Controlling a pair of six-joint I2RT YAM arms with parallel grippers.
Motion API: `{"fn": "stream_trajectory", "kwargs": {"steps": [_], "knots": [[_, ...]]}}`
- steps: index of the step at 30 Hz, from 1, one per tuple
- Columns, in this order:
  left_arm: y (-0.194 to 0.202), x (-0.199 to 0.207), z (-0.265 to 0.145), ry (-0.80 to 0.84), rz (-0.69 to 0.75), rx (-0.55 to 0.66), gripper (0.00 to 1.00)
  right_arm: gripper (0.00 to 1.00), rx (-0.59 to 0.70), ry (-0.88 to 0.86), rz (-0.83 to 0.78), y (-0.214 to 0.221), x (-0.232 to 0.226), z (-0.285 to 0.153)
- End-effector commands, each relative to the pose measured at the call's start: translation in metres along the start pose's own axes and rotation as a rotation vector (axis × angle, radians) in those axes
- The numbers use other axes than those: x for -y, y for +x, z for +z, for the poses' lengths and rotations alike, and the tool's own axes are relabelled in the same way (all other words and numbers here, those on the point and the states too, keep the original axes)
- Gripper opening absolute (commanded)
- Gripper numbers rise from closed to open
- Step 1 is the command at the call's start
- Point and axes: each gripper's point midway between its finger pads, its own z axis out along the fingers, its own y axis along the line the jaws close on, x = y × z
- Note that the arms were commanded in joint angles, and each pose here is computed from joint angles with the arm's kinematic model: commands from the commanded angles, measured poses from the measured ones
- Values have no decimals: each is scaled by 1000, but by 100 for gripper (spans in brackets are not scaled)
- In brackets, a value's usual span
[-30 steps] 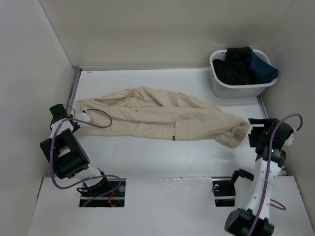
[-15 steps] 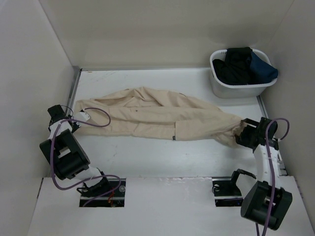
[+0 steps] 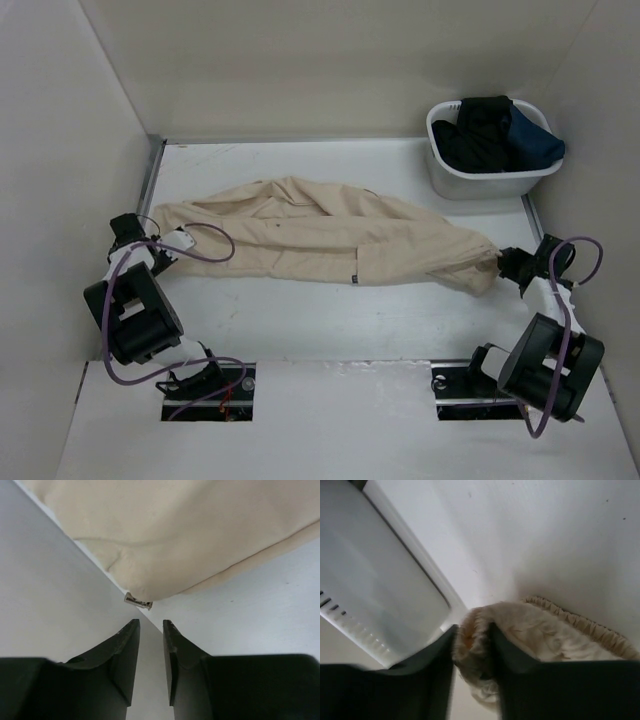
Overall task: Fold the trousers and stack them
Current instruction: Flatten the trousers out
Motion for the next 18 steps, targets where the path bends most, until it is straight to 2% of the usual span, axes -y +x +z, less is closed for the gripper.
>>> {"fn": "stream_trajectory", "kwargs": {"steps": [1,2,4,6,10,15,18], "knots": [[-8,4,-6,39,34,33,29,12,-40,-128,4,5,-32,3],[-11,7,-7,59,42,42,34,2,-49,-128,-2,5,-33,4],[-14,9,-8,86,56,51,47,0,-66,-136,-46,8,-36,3],[-17,12,-6,104,74,55,52,0,-70,-145,-92,9,-37,-1],[-22,14,5,111,121,63,55,0,-65,-162,-116,9,-40,-9],[-34,-10,15,4,124,77,54,0,-82,-201,-131,11,-50,-18],[-37,-2,22,30,158,91,55,0,-87,-216,-125,10,-54,-22]]}}
